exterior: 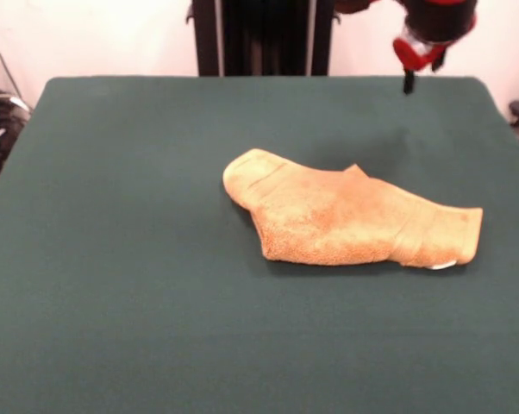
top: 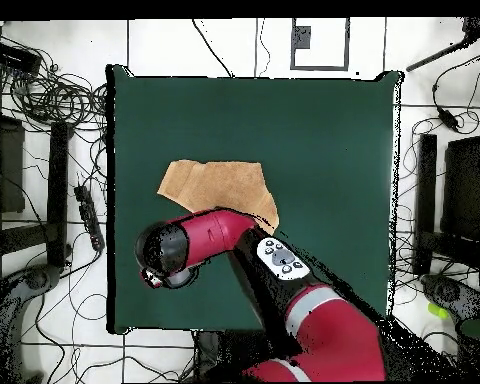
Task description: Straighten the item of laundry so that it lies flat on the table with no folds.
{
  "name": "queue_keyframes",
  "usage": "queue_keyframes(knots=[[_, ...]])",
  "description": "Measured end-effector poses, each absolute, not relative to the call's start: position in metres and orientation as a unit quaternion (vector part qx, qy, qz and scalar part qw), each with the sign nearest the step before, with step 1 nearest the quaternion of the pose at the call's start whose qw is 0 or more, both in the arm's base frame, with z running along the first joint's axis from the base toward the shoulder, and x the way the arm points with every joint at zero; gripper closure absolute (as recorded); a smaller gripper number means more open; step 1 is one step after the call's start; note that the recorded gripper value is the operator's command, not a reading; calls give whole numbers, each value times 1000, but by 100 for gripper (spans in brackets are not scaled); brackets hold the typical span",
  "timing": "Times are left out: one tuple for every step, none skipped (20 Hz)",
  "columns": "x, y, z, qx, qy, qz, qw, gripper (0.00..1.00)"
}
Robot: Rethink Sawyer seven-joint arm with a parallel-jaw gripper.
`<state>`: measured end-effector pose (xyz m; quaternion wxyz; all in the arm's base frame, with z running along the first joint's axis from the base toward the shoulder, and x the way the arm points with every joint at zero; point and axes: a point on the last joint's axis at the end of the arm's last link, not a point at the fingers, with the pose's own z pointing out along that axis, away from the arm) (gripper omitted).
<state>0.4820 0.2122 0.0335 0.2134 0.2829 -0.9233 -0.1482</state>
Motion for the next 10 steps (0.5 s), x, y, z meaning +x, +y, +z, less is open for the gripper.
queue_keyframes(knots=[[479,211,34,276,-920,-149,236,0],[476,210,35,269,-916,-149,257,0],[473,209,35,263,-911,-149,279,0],[471,207,35,258,-908,-149,294,0],[468,206,34,253,-904,-149,312,0],[465,204,32,247,-900,-147,328,0],[465,203,31,245,-899,-147,333,0],[463,200,28,240,-898,-145,340,0],[463,199,25,237,-897,-145,343,0],[462,197,20,234,-897,-143,346,0]])
